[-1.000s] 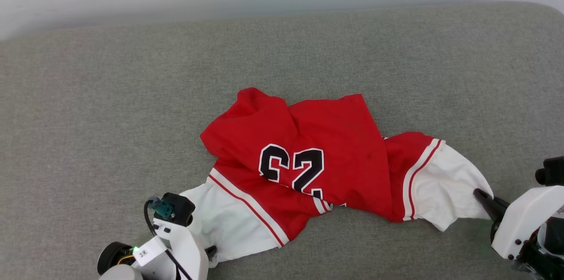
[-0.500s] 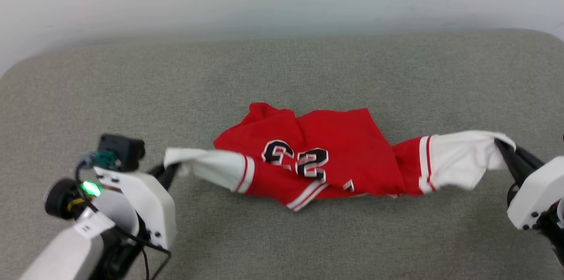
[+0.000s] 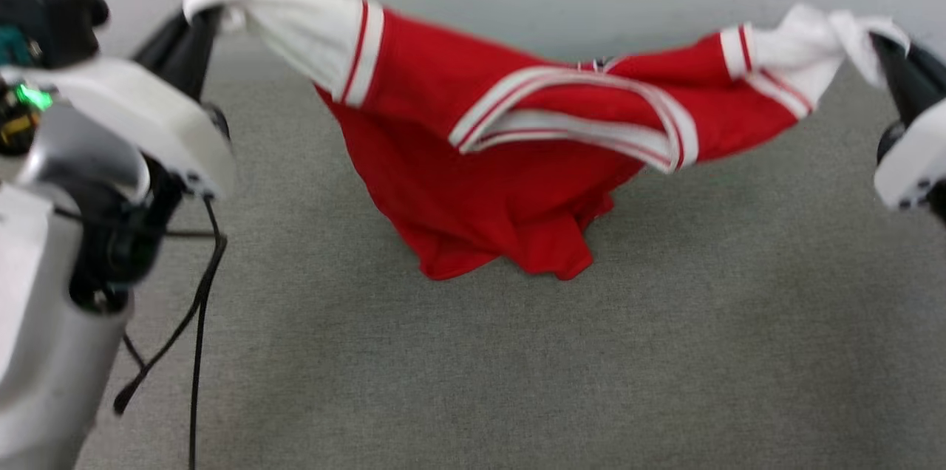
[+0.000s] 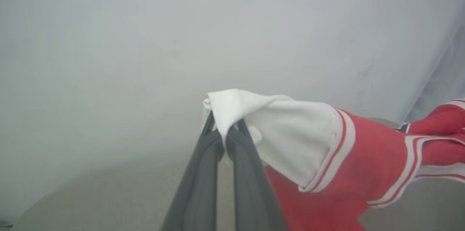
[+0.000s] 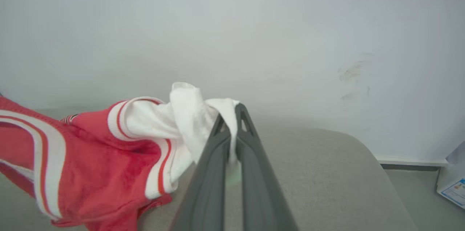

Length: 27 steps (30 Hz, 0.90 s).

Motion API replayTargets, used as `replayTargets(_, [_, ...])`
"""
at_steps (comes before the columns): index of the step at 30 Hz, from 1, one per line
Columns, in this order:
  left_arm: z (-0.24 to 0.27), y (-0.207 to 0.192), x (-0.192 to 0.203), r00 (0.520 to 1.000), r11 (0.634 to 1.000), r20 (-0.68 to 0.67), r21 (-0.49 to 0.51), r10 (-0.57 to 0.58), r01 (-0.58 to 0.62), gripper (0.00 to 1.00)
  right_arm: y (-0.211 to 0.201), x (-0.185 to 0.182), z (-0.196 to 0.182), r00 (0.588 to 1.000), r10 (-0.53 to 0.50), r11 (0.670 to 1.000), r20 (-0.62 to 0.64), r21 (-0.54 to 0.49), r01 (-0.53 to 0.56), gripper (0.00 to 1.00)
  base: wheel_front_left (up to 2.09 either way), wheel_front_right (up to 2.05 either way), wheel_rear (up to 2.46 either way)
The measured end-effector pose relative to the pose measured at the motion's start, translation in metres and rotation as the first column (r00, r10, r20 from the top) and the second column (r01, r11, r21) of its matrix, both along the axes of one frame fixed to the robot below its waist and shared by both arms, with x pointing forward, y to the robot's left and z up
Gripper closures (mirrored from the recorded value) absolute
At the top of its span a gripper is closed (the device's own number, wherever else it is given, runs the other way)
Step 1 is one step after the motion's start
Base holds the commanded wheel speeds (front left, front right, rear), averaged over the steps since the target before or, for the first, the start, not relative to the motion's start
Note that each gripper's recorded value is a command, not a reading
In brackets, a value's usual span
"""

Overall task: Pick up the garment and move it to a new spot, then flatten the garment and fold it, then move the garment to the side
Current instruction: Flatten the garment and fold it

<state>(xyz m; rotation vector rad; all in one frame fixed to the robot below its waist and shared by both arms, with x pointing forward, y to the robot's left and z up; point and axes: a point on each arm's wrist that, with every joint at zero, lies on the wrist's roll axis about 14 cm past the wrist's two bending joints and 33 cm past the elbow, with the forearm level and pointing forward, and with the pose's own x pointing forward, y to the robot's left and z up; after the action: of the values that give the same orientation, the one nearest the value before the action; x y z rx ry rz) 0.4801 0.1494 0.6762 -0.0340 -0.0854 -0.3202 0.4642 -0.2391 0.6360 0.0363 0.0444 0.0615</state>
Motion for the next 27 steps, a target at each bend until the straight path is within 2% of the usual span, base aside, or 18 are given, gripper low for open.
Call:
replayTargets(9, [0.042, -0.005, 0.073, 0.990, 0.999, 0.134, -0.001, 0.038, -0.038, 1.00, 0.004, 0.076, 0.056, 0.987, -0.004, 0.999, 0.158, -0.043, 0.011, 1.00, 0.00, 0.00, 0.00])
replayTargets(17, [0.063, 0.010, 0.137, 0.967, 0.993, 0.229, -0.004, 0.113, -0.115, 1.00, 0.012, 0.136, 0.100, 0.956, 0.003, 0.998, 0.293, -0.056, 0.014, 1.00, 0.00, 0.00, 0.00])
replayTargets(24, [0.076, 0.028, 0.174, 0.947, 0.986, 0.277, -0.072, 0.163, -0.148, 1.00, 0.017, 0.168, 0.121, 0.929, -0.002, 1.000, 0.370, -0.020, 0.010, 1.00, 0.00, 0.00, 0.00])
replayTargets(27, [0.063, 0.035, 0.192, 0.951, 0.982, 0.250, -0.084, 0.182, -0.166, 1.00, 0.020, 0.186, 0.113, 0.934, 0.001, 1.000, 0.356, -0.027, 0.009, 1.00, 0.00, 0.00, 0.00])
